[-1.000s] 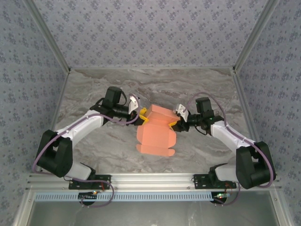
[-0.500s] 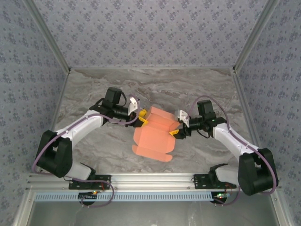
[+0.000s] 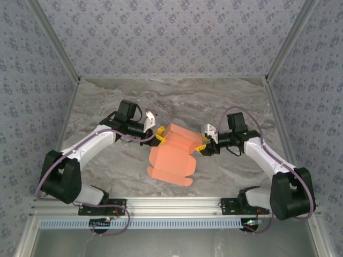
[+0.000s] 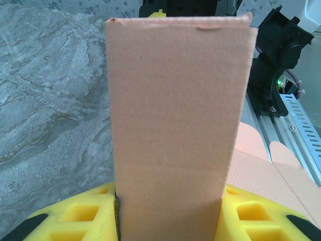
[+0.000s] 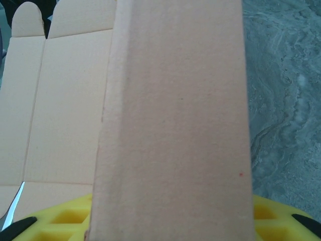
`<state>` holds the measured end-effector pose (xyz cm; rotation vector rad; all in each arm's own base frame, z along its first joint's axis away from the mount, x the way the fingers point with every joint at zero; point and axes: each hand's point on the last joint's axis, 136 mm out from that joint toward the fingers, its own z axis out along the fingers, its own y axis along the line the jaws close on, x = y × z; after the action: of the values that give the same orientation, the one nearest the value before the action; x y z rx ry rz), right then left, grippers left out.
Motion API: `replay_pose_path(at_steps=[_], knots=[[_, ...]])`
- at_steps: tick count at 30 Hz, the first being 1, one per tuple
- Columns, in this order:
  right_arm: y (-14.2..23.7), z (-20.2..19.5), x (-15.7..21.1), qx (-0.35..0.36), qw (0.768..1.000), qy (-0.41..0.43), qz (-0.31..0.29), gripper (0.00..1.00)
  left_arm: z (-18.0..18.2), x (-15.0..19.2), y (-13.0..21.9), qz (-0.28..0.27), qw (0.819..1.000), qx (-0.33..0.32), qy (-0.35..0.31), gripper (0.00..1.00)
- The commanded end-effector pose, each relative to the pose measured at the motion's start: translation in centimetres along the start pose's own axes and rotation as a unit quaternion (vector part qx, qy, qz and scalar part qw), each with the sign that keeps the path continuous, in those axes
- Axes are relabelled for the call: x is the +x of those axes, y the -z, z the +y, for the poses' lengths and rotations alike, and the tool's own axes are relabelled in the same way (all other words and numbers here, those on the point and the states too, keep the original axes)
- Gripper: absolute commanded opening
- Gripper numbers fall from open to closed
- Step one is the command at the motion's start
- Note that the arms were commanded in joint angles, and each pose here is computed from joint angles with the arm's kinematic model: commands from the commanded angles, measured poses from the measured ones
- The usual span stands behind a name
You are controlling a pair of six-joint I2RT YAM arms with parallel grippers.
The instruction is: Fold the paper box
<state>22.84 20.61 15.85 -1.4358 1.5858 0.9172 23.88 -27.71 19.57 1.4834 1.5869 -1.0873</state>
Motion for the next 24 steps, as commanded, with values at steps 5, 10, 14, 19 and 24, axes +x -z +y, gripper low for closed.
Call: replay_pose_path(at_steps=[5, 10, 14, 19, 24], knots=[[-0.3, -1.2, -0.1, 0.004, 0.999, -0.042, 0.003, 0.48, -0.3, -0.7, -0.1, -0.001, 1.000, 0.007, -0.022, 0.36], [-0.6, -1.6, 0.3, 0.008, 0.998, -0.056, 0.010, 0.41, -0.4, -0.5, -0.5, 0.005, 1.000, 0.009, -0.023, 0.36], [-0.6, -2.4, 0.8, 0.022, 0.997, -0.071, 0.022, 0.39, -0.6, -0.3, -0.9, 0.010, 1.000, 0.011, -0.024, 0.36], [-0.6, -3.1, 1.0, 0.036, 0.996, -0.082, 0.028, 0.41, -0.6, -0.1, -1.2, 0.005, 1.000, 0.008, -0.019, 0.36], [-0.4, -1.7, 0.5, 0.007, 0.998, -0.066, 0.017, 0.60, 1.4, -0.2, -0.5, -0.015, 0.999, -0.029, 0.029, 0.35]])
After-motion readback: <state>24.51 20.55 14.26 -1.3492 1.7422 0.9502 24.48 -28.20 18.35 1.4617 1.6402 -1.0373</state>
